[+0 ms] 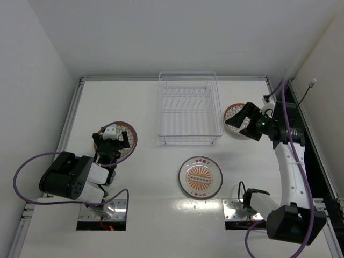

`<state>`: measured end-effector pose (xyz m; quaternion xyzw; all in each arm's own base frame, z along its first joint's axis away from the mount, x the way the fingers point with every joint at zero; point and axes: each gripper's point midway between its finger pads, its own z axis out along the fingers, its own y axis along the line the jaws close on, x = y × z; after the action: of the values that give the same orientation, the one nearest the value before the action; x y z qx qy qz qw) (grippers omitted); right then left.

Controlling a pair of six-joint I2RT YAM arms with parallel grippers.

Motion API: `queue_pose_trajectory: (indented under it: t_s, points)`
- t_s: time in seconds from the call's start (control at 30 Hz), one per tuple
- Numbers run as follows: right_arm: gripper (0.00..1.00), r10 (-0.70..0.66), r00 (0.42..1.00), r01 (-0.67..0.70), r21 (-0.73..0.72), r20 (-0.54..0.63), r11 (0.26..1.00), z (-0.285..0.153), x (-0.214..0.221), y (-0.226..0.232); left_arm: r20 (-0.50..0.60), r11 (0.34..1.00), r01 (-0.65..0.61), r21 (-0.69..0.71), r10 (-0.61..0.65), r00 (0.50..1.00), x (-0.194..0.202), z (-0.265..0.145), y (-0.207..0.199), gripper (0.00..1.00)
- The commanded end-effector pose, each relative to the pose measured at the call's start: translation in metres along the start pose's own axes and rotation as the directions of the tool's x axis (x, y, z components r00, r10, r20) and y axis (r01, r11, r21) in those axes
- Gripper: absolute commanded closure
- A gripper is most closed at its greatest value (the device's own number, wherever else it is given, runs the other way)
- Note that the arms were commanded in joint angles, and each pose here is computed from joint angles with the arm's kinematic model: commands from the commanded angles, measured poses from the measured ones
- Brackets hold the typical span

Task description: Load the plates into the dish rack

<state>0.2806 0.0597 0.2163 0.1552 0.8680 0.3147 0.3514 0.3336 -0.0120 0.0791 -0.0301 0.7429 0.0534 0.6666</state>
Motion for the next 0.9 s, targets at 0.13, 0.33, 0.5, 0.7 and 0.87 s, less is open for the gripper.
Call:
queue_pose_trajectory:
  t_s: [0.13, 0.33, 0.5, 0.7, 0.87]
  points:
    - [0.01, -0.031, 1.000, 0.031, -0.036, -0.001, 0.999, -0.002, -0.002, 0.009, 0.129, 0.999, 0.042, 0.013, -0.043, 0.991, -0.034, 0.006, -0.005, 0.00]
    - [0.01, -0.030, 1.000, 0.030, -0.053, -0.001, 0.998, 0.002, 0.003, 0.009, 0.129, 0.999, 0.042, 0.013, -0.043, 0.991, -0.034, 0.006, -0.005, 0.00]
    - [0.01, -0.020, 1.000, 0.019, -0.064, -0.006, 0.998, 0.003, 0.005, 0.010, 0.129, 0.999, 0.042, 0.013, -0.043, 0.991, -0.034, 0.006, -0.005, 0.00]
    - [0.01, -0.022, 1.000, 0.021, -0.074, -0.008, 0.997, 0.004, 0.006, 0.010, 0.129, 0.999, 0.042, 0.013, -0.043, 0.991, -0.034, 0.006, -0.005, 0.00]
    - [0.01, -0.016, 1.000, 0.014, -0.079, -0.019, 0.997, 0.004, 0.008, 0.011, 0.129, 0.999, 0.042, 0.013, -0.043, 0.991, -0.034, 0.006, -0.005, 0.00]
